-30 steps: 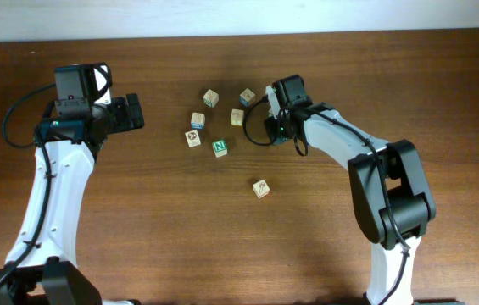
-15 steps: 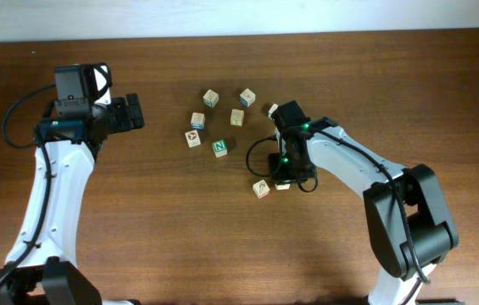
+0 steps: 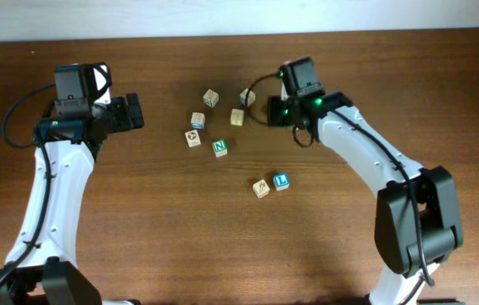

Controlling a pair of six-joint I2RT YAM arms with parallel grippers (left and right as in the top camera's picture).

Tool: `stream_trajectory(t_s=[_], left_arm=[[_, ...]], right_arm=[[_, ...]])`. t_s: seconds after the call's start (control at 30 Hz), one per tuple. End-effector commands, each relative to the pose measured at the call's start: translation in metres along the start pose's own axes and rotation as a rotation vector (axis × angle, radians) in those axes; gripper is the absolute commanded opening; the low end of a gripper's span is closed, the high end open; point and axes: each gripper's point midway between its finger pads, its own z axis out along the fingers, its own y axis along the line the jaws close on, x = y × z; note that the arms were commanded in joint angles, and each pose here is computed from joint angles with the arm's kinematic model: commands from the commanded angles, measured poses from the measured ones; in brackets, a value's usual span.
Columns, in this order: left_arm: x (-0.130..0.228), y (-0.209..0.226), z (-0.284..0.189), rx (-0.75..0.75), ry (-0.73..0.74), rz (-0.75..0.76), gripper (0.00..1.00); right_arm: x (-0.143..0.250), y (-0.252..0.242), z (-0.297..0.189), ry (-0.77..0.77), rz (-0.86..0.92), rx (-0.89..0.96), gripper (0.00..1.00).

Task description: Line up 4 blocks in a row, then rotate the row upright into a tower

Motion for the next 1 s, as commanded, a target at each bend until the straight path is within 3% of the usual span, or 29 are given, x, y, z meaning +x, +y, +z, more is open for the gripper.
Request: stream_trajectory(t_s=[0.0,0.13,0.27,0.37,0.47,0.53,0.63,0.7,0.77,0.87,0.93,0.97], left_arm=[[-0.008,0.001,-0.004,-0.004,-0.021,-0.008,0.99],[-0.008,0.001,-0.004,-0.004,-0.021,-0.009,0.99],[-0.008,0.002,-0.004,-0.004,-0.021,-0.009,0.99],[-0.008,0.002,-0.004,-0.004,-0.021,-0.009,0.99],[-0.008,0.001,-0.004,-0.004,-0.021,-0.009,0.99],[-0.008,0.002,-0.004,-0.004,-0.021,-0.009,0.99],[-0.008,0.001,-0.004,-0.004,-0.021,-0.009,0.99],[-0.008,0.002,-0.004,-0.004,-0.021,-0.009,0.99],[-0.008,0.002,-0.004,-0.004,-0.021,-0.009,0.99],[-0.008,0.002,-0.004,-0.004,-0.021,-0.009,0.99],[-0.008,0.001,-0.004,-0.004,-0.021,-0.009,0.99],[-0.008,0.001,-0.004,-0.004,-0.021,-0.009,0.99]], right_arm=[[-0.029,-0.008,0.021,-0.142,0.187,0.055,0.49],[-0.017,-0.020,0.072,-0.144,0.334,0.078,0.46],[-0.005,-0.032,0.091,-0.131,0.332,0.128,0.47],[0.002,-0.031,0.095,-0.103,0.319,0.128,0.37],[0.006,-0.023,0.098,-0.082,0.232,0.100,0.38],[0.010,-0.027,0.098,-0.065,0.207,0.114,0.30],[-0.009,-0.015,0.071,-0.074,0.154,0.087,0.27],[-0.029,0.014,0.014,-0.049,0.077,-0.014,0.27],[0.002,0.051,-0.024,0.088,0.021,-0.138,0.27],[0.073,0.092,-0.024,0.292,-0.071,-0.165,0.27],[0.152,0.121,-0.015,0.461,-0.189,-0.140,0.27],[0.172,0.121,-0.013,0.507,-0.214,-0.124,0.27]])
